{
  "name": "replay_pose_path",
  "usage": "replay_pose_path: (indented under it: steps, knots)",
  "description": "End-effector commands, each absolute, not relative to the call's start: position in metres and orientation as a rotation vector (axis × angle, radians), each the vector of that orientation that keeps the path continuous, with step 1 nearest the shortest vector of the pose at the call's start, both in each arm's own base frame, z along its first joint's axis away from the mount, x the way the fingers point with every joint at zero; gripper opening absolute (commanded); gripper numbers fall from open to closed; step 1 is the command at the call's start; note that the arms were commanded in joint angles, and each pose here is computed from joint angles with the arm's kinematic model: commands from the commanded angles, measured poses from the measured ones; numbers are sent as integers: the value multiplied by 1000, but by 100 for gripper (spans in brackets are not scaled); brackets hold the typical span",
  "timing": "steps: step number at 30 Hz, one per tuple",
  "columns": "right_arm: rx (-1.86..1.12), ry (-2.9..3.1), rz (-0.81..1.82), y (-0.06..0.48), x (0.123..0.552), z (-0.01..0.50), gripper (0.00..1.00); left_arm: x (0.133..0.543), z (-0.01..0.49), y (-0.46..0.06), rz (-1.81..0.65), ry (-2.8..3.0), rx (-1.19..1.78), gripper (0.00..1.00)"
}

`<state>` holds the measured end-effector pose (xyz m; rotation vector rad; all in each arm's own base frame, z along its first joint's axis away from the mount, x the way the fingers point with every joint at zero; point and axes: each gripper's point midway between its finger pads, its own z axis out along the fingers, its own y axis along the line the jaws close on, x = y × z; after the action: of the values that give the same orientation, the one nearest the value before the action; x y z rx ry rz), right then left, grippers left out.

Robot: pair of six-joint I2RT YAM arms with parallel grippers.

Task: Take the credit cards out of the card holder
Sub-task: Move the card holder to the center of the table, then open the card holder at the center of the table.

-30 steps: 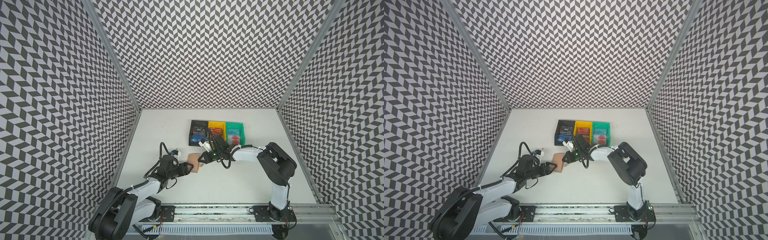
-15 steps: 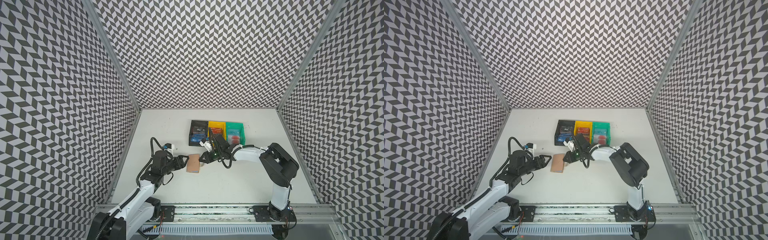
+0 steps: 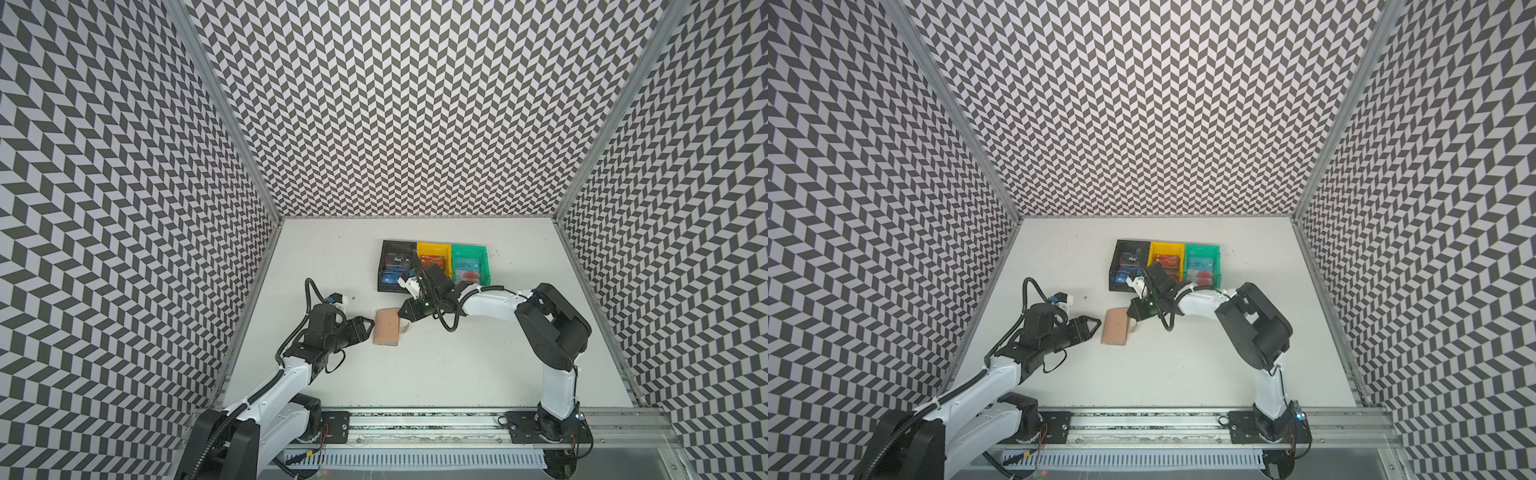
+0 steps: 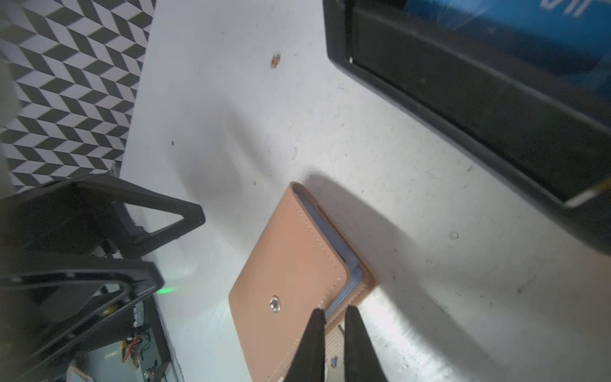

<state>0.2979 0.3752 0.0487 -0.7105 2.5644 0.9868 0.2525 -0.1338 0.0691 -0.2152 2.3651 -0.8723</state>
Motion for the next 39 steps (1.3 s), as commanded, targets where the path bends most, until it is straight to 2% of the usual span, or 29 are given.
replay_pose_path:
  steps: [1, 13, 25, 32, 39]
  knots:
    - [-720, 2579, 903, 374, 301, 39, 14, 253, 65, -129, -851, 2355, -223, 63]
    - [-738, 2581, 899, 373, 295, 37, 13, 250, 58, -129, -849, 2371, -226, 62]
    - [-837, 2516, 966, 404, 278, 59, 12, 250, 68, -130, -866, 2350, -230, 61]
    - [-886, 2456, 1102, 429, 263, 83, 12, 272, 120, -118, -745, 2272, -209, 60]
    - [-930, 2403, 1259, 464, 253, 92, 12, 269, 149, -115, -746, 2229, -201, 61]
